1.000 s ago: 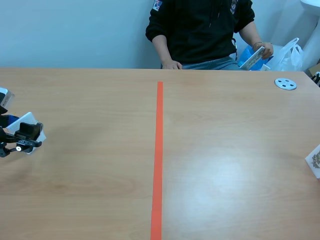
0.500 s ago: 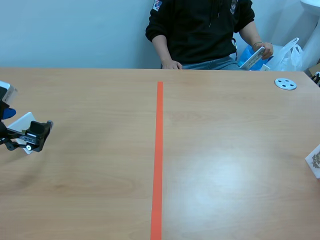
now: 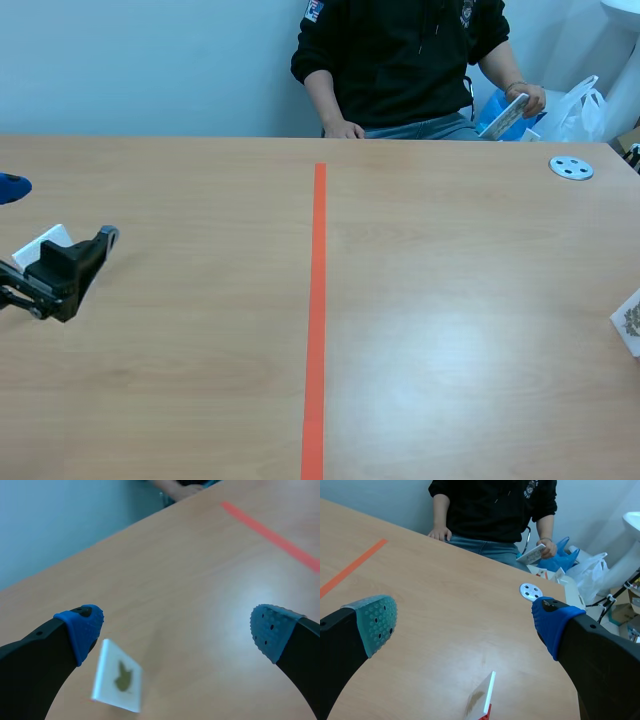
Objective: Sort the leaf by its shape. The table is split by an orange tape line. A compound leaf with several leaflets goes to the left side, a simple leaf with one blade goes to the right side. Return to the home posture when a red brick is placed on the table.
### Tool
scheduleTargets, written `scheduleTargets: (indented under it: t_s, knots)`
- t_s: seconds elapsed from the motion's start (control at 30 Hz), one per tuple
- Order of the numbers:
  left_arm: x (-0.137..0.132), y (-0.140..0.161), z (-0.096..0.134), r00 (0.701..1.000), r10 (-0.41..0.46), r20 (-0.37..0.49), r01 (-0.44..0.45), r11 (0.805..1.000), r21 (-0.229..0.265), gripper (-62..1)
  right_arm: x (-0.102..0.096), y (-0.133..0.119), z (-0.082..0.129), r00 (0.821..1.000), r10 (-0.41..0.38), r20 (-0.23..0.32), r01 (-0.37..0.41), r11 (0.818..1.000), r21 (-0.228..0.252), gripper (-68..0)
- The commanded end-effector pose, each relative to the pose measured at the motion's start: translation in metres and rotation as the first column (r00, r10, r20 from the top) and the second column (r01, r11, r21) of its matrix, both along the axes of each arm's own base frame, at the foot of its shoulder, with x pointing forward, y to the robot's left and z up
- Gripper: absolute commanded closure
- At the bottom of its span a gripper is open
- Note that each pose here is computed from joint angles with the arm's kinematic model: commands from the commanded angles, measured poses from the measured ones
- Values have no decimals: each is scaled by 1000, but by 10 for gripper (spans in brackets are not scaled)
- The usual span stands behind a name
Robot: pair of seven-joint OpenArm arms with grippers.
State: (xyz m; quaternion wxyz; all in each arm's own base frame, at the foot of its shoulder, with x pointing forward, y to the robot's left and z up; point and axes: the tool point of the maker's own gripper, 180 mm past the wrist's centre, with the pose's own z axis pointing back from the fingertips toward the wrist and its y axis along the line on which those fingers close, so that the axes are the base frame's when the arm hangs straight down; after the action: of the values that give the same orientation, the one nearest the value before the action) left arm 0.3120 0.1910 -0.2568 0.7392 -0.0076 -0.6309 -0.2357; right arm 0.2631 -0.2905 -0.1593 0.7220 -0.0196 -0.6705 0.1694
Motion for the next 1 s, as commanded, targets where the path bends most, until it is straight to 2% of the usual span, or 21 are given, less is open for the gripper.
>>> scheduleTargets:
  t_s: [0.0,0.17,0.3,0.43,0.53,0.63,0.97]
  knots:
    - [-4,-3,20,998,2,57,-1,1000,-20,-623,3,0,12,999,5,40,-5,1000,0,-551]
    - [-32,-26,60,992,-13,126,26,995,-95,-623,3,0,13,999,5,40,-5,1000,0,-551]
    - [-48,-35,80,988,-18,155,35,993,-110,-623,3,0,13,999,5,41,-5,1000,1,-551]
    - [-59,-44,85,989,-31,143,48,992,-116,-623,3,0,15,999,9,49,-9,1000,0,-551]
    - [-64,-48,88,991,-29,132,51,985,-166,-623,4,1,17,998,14,59,-14,1000,0,-551]
    - [-68,-52,92,991,-26,135,51,981,-185,-623,4,1,17,998,13,58,-13,1000,0,-551]
    - [-68,-54,98,988,-28,153,57,980,-192,-623,4,2,12,999,12,38,-12,1000,2,-551]
